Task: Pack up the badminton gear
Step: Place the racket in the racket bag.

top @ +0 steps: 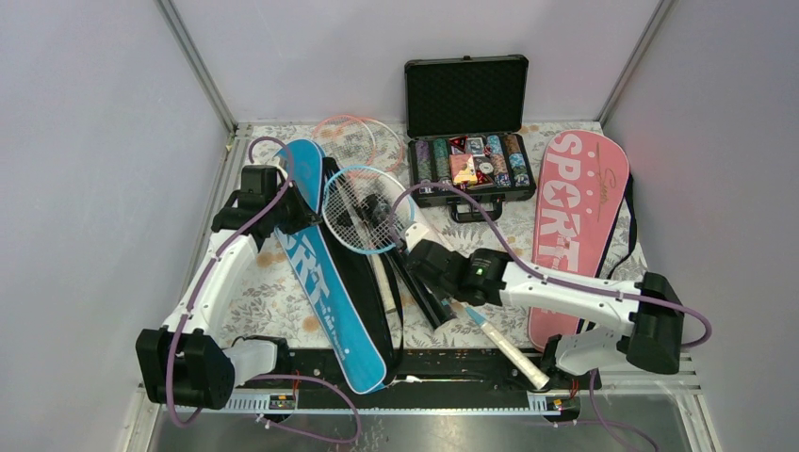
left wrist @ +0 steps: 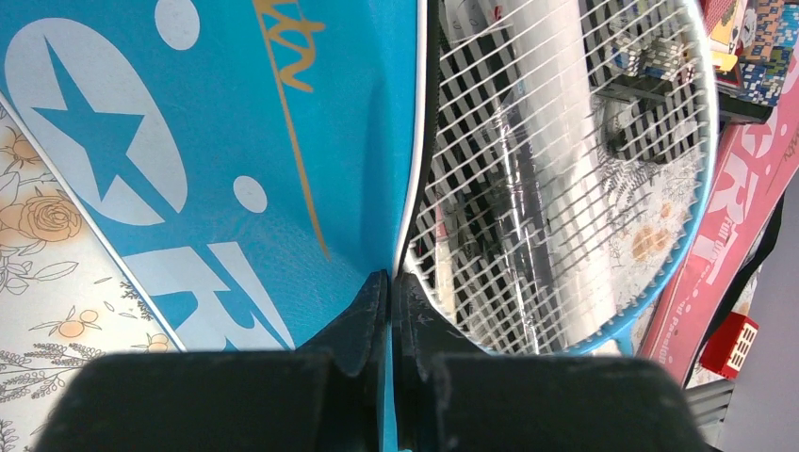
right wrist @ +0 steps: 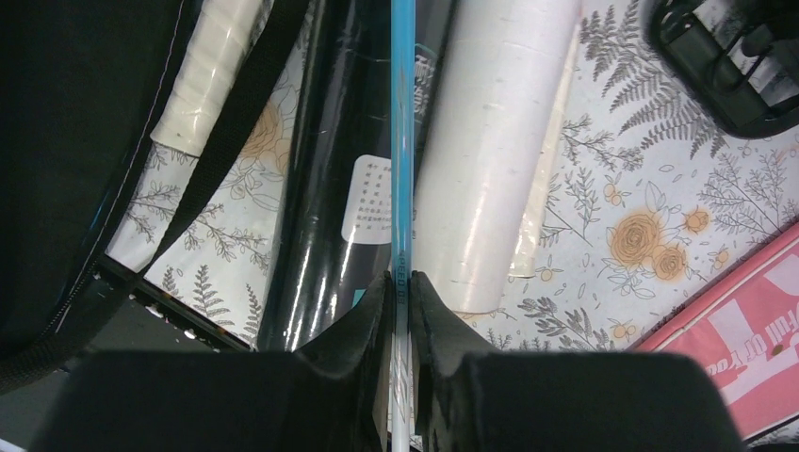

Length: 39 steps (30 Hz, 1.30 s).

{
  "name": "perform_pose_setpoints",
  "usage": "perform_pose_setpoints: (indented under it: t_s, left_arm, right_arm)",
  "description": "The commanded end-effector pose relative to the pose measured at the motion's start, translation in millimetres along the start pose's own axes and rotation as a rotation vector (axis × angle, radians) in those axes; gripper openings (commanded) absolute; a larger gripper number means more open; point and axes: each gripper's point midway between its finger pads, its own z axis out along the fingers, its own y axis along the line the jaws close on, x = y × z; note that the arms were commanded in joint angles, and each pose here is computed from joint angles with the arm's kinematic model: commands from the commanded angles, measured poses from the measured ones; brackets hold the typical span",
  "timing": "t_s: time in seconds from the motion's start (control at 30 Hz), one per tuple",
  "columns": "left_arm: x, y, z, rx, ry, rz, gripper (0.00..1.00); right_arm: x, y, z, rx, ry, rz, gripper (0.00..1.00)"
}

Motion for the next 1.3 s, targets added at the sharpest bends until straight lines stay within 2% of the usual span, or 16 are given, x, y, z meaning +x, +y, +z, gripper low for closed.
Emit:
perform_pose_setpoints:
  t_s: [0.0, 0.3, 0.57, 0.7, 0.9, 1.27]
  left_arm:
    - [-23.7, -21.9, -6.1, 0.086, -0.071, 0.016, 0.0]
    - [-9.6, -22.2, 2.3, 0.123, -0.037, -0.025, 0.0]
    - [-1.0, -36.8, 2.0, 0.214, -0.007, -0.099, 0.0]
    - [1.2, -39.1, 5.8, 0.234, 0.004, -0.119, 0.0]
    - [4.2, -41.4, 6.8, 0.249, 0.024, -0.127, 0.0]
    - [16.9, -46.5, 1.2, 0.291, 0.052, -0.209, 0.0]
  right_arm:
    - [-21.6, 9.4, -0.4, 0.03, -0.046, -0.045, 0.0]
    - [-70.3, 39.8, 17.3, 0.014, -0.126, 0.061, 0.0]
    - [-135.4, 74.6, 46.3, -0.037, -0.288, 0.206, 0.0]
    - [-158.4, 91.6, 58.9, -0.087, -0.368, 0.211, 0.0]
    - [-182.3, 98.9, 71.4, -0.089, -0.474, 0.246, 0.0]
    - [-214.9, 96.1, 114.0, -0.08, -0.575, 0.361, 0.0]
